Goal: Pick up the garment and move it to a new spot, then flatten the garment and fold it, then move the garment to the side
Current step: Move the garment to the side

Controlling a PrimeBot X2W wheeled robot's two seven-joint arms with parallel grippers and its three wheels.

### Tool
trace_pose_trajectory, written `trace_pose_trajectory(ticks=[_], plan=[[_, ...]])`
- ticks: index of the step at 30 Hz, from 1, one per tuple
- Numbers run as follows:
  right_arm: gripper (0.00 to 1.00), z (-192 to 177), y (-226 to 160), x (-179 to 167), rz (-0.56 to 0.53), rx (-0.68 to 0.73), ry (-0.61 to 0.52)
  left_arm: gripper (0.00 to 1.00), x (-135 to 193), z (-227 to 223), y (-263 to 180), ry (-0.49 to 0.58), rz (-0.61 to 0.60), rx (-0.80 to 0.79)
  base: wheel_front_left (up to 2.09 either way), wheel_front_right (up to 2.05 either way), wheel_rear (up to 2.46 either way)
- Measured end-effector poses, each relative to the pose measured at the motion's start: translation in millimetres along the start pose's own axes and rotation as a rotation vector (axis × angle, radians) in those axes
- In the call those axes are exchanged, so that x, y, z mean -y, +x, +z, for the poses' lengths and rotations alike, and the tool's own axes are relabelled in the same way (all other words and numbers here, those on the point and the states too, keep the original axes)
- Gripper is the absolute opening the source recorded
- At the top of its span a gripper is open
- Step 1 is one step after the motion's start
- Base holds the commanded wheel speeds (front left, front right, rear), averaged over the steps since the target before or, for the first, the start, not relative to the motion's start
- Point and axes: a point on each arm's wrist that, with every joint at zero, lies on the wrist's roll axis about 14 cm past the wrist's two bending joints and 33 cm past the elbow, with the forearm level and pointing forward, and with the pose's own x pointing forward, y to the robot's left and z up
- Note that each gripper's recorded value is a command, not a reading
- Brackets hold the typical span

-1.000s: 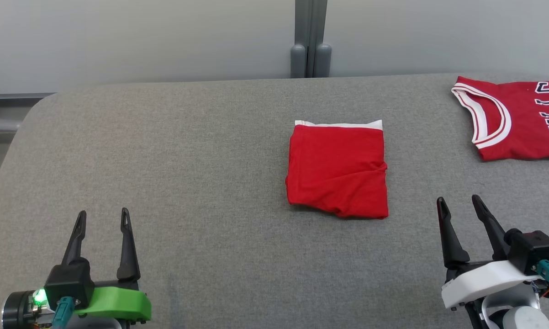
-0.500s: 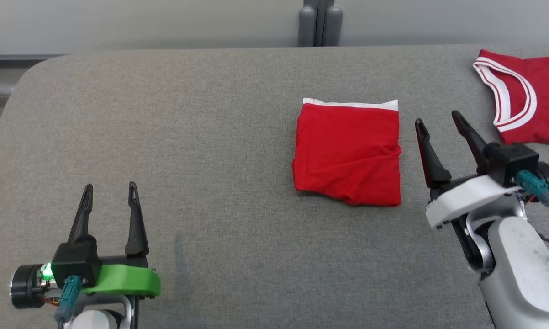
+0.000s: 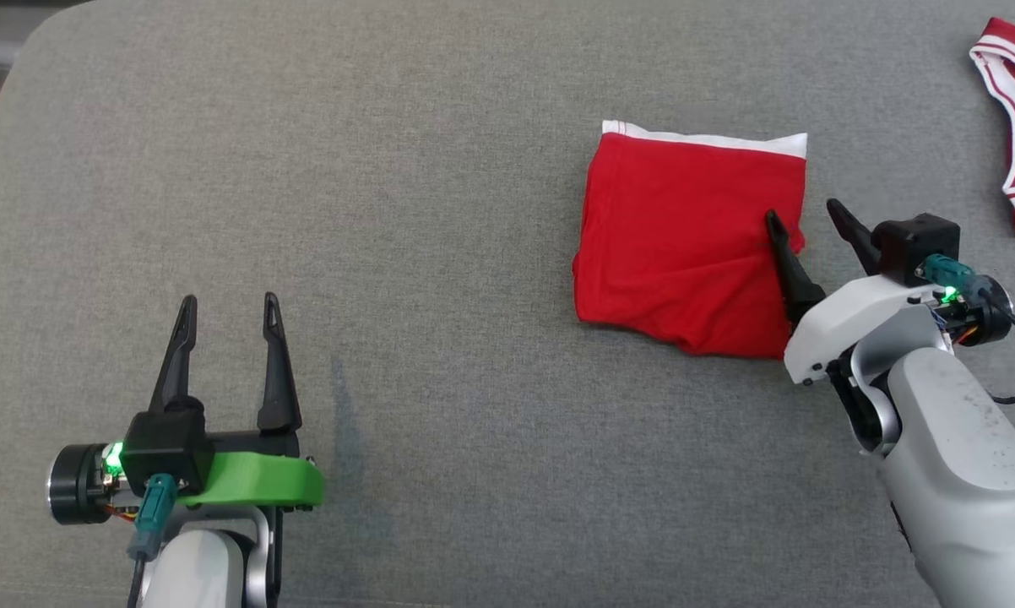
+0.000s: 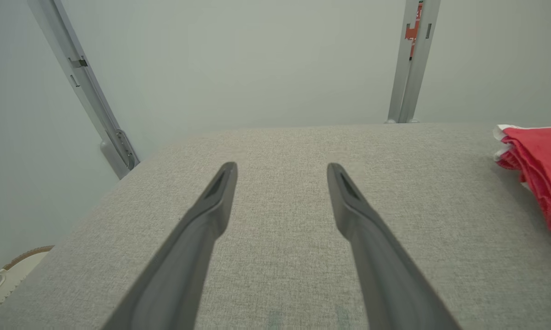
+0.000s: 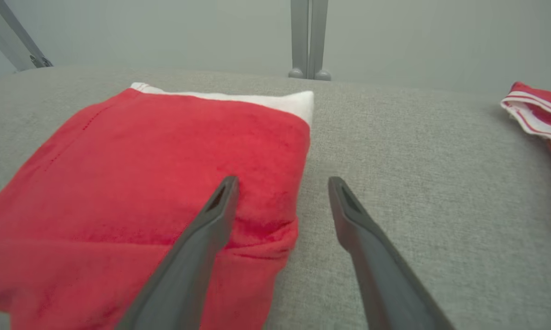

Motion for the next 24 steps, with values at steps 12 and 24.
trace_pose_trajectory(ticks=[12,24], plan=[[1.0,-53,8,-28,0.002,-0.11,0.23,1.0,3,-10,5,-0.005,-0.003,-0.023,0.0,0.0,0.0],[0.0,-43,16,-21,0.064,-0.086,0.089,1.0,13,-9,13,-0.019,-0.028,-0.01,0.0,0.0,0.0]])
